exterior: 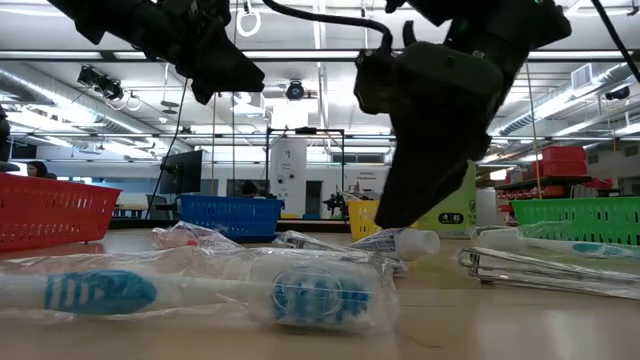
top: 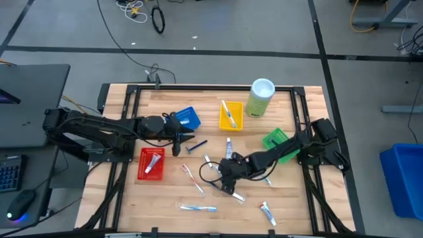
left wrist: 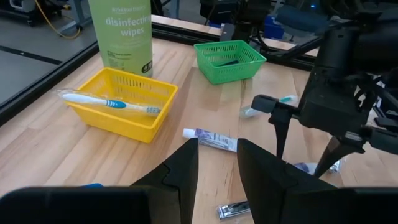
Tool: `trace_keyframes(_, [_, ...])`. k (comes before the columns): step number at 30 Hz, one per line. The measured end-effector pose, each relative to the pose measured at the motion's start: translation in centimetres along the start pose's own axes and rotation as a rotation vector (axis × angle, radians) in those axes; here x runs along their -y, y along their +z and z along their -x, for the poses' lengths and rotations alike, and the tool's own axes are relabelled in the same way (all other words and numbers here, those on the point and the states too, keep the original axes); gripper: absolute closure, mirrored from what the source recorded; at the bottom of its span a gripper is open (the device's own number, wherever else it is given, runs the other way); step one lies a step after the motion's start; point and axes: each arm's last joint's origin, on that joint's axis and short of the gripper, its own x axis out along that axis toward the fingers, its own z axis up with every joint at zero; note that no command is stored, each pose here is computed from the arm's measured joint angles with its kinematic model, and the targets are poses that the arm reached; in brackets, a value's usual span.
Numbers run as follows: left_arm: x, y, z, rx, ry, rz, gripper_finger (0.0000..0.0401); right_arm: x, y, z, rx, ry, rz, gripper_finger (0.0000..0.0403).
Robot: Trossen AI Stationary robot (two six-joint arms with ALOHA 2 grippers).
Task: Pick & Place Travel size toiletries
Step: Put the white toothpaste into the red basket
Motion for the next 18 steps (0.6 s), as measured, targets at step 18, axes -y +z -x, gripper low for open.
trace_keyframes(18, [0.0, 0.0, 0.0, -0.001, 0.0, 0.019, 0.0282, 1.8, -1.5, -0.8, -0.079, -0.043, 0.09, 0.028])
